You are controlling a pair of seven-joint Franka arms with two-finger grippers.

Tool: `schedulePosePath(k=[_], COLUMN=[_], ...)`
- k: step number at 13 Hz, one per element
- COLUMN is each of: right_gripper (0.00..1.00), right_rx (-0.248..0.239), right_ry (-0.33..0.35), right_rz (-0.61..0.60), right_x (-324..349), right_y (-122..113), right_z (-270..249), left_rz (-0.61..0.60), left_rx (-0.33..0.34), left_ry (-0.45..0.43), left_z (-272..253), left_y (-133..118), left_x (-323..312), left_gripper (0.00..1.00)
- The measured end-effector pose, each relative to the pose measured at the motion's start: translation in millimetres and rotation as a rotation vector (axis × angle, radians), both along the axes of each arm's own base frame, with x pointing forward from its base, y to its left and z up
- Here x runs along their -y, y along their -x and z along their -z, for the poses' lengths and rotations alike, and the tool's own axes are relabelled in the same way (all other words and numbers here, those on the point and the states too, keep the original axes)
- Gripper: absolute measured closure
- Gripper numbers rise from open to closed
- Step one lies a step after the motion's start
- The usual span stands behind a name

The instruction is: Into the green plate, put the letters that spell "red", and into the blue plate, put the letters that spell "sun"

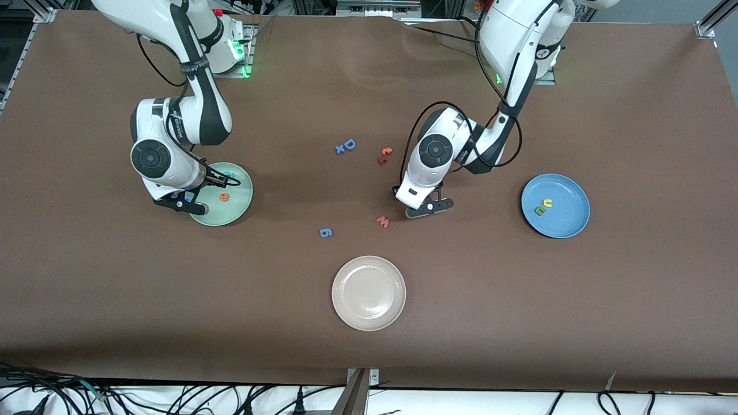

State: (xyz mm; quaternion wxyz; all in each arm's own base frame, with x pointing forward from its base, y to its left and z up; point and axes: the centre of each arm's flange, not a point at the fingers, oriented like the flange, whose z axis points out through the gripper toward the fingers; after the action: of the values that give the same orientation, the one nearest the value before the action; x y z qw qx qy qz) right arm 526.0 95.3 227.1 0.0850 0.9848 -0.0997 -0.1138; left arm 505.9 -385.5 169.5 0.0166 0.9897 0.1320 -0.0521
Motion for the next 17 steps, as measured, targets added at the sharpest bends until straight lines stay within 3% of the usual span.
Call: schedulePosePath(k=[4,6,8,11,13,17], right_gripper=[0.67,0.49,0.27,0.00,0.00,0.00], right_rx=[0.010,0.016,0.019,0.015,0.009,0.045], right_ry=[-0.002,-0.005,-0.011,-0.031,-0.050,-0.080], right_rz=[-0.028,-0.032,-0.038,-0.045,-0.050,-0.085], right_x=[45,44,41,33,25,5], right_y=[10,8,6,-5,-18,-53], right_z=[31,28,23,0,-29,-97], left_rz=[0.032,0.032,0.032,0.038,0.044,0.045], left_rx=[0.015,0.015,0.018,0.021,0.026,0.027], left_ry=[-0.014,-0.014,-0.013,-0.016,-0.019,-0.021], left_z=[-1,-1,-2,-3,-4,-4], left_y=[1,1,0,0,-1,-2], left_x=[2,2,3,3,3,2], left_gripper=[0.50,0.51,0.63,0.69,0.80,0.80])
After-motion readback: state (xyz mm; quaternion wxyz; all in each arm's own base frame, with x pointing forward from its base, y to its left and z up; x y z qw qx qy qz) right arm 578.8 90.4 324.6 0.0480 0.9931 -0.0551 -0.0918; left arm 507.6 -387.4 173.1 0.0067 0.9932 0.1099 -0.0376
